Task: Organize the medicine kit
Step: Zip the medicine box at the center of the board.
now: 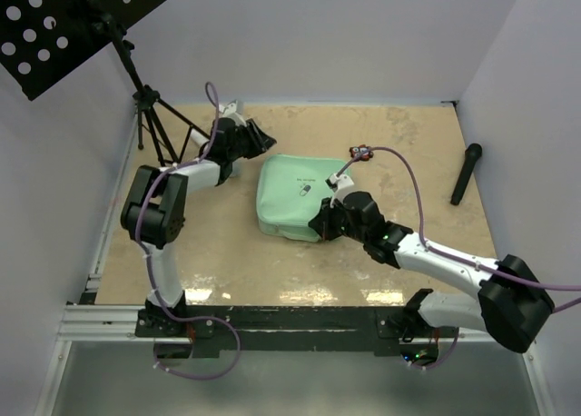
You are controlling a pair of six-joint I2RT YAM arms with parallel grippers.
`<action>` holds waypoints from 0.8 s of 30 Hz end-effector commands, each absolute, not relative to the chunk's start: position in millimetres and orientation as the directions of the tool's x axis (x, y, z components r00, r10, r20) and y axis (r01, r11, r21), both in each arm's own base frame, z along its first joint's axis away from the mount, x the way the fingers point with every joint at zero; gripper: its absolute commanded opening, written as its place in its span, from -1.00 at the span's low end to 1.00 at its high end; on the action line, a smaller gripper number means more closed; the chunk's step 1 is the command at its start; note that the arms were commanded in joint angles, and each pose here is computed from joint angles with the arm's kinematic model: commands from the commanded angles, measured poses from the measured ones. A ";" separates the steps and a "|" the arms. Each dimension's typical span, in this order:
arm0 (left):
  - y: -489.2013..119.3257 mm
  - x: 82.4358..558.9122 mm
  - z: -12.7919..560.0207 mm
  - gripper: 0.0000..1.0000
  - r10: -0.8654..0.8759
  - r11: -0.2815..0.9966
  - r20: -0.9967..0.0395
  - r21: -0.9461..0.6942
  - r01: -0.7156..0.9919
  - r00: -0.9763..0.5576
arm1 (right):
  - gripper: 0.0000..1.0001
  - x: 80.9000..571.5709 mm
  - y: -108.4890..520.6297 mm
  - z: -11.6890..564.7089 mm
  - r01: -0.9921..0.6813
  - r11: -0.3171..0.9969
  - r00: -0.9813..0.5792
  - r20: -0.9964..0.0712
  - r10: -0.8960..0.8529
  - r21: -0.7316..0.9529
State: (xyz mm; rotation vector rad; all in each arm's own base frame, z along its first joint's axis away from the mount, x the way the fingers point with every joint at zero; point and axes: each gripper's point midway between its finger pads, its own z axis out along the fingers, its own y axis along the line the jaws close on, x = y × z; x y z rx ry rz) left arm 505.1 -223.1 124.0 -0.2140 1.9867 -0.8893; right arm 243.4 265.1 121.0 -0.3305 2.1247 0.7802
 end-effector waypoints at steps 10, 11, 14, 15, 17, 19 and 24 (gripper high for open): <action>-282.1 510.0 112.0 -0.35 -0.293 0.581 -0.680 -0.685 0.440 -0.672 | -1.00 212.2 299.2 118.5 -0.632 0.629 -0.629 -0.774 -0.074 0.453; -282.9 506.3 108.7 -0.36 -0.289 0.580 -0.676 -0.687 0.437 -0.678 | -1.00 213.2 299.2 116.8 -0.626 0.635 -0.634 -0.770 -0.075 0.453; -284.6 490.5 110.4 -0.49 -0.296 0.551 -0.683 -0.693 0.464 -0.668 | -1.00 217.8 294.7 117.3 -0.580 0.668 -0.648 -0.761 -0.030 0.467; -286.8 484.9 111.4 -0.56 -0.298 0.534 -0.681 -0.700 0.474 -0.669 | -1.00 221.1 292.6 117.9 -0.557 0.685 -0.650 -0.760 -0.008 0.470; -292.0 471.2 112.1 -0.68 -0.289 0.492 -0.677 -0.712 0.501 -0.677 | -1.00 227.1 291.8 114.5 -0.530 0.711 -0.659 -0.752 -0.001 0.463; -296.6 457.6 116.8 -0.82 -0.288 0.439 -0.679 -0.721 0.536 -0.676 | -1.00 237.7 285.2 106.9 -0.465 0.768 -0.673 -0.739 0.017 0.441; -292.9 431.2 129.0 -1.00 -0.319 0.376 -0.683 -0.728 0.573 -0.657 | -1.00 261.3 266.4 105.4 -0.320 0.852 -0.652 -0.749 0.118 0.413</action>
